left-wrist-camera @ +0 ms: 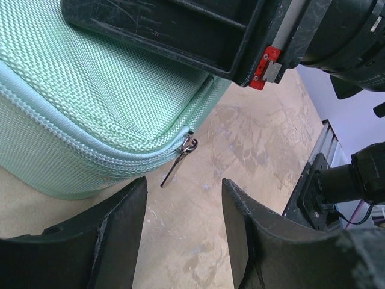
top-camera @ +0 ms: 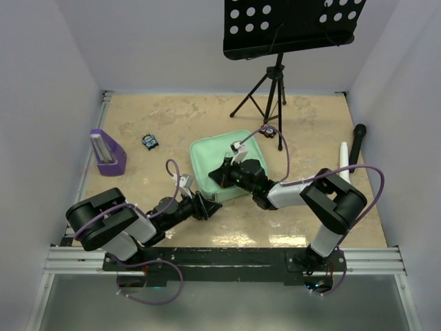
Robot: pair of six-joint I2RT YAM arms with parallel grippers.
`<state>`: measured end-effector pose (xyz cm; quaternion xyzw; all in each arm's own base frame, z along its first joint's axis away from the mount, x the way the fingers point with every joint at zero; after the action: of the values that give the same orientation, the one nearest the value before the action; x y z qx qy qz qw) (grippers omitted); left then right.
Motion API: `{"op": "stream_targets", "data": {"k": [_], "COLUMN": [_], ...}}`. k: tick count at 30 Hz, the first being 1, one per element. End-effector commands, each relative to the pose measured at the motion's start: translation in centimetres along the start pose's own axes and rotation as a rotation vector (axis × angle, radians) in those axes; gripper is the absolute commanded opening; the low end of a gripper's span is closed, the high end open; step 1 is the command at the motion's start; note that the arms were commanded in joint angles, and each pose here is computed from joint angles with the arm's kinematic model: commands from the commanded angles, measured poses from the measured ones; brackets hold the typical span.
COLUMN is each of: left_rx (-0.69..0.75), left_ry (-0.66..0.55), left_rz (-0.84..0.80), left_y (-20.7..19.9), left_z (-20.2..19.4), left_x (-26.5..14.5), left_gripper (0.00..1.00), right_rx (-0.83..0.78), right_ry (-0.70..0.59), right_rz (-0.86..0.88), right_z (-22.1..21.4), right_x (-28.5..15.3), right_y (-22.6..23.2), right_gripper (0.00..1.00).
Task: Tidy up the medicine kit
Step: Zip the medicine box at the center of the board.
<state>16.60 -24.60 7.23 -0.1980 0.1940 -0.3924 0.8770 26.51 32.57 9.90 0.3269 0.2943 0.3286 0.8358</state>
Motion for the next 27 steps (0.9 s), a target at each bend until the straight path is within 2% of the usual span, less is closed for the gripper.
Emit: {"op": "stream_targets", "data": {"k": [1,10,20,27], "left_rx": [0.018,0.020,0.026,0.027], "left_ry": [-0.279,-0.313,-0.336,-0.334], "left_rz": [-0.137,-0.167,-0.174,-0.167], "left_y": [-3.1,-3.7,-4.1,-3.9], "left_z": [6.0,6.9,7.6,7.6], "left_x": [0.3,0.2,0.1,0.2], "left_gripper": [0.58,0.59,0.56,0.49], "right_rx": [-0.013,-0.015,-0.014,-0.015], "right_ry": [0.300,0.300,0.298,0.296], "right_rz": [-0.270,-0.268,-0.270,-0.267], "right_z": [-7.5,-7.4,-7.4,-7.3], "right_x": [-3.0,-2.9,-2.9,-2.9], "right_y": [-7.5,-7.4,-7.5,-7.4], "right_gripper": [0.00,0.00,0.00,0.00]}}
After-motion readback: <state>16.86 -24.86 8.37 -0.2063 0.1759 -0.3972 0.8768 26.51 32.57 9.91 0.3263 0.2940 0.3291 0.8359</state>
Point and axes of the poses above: each gripper's point midway between its finger pads, its own x axis out along the fingers, its own y axis along the line the jaws close on, z = x × y, the point moved 4 cm from there along -x, back along the fingers, and after that the axes turned 13 degrees about x, right-handed, at the moved point
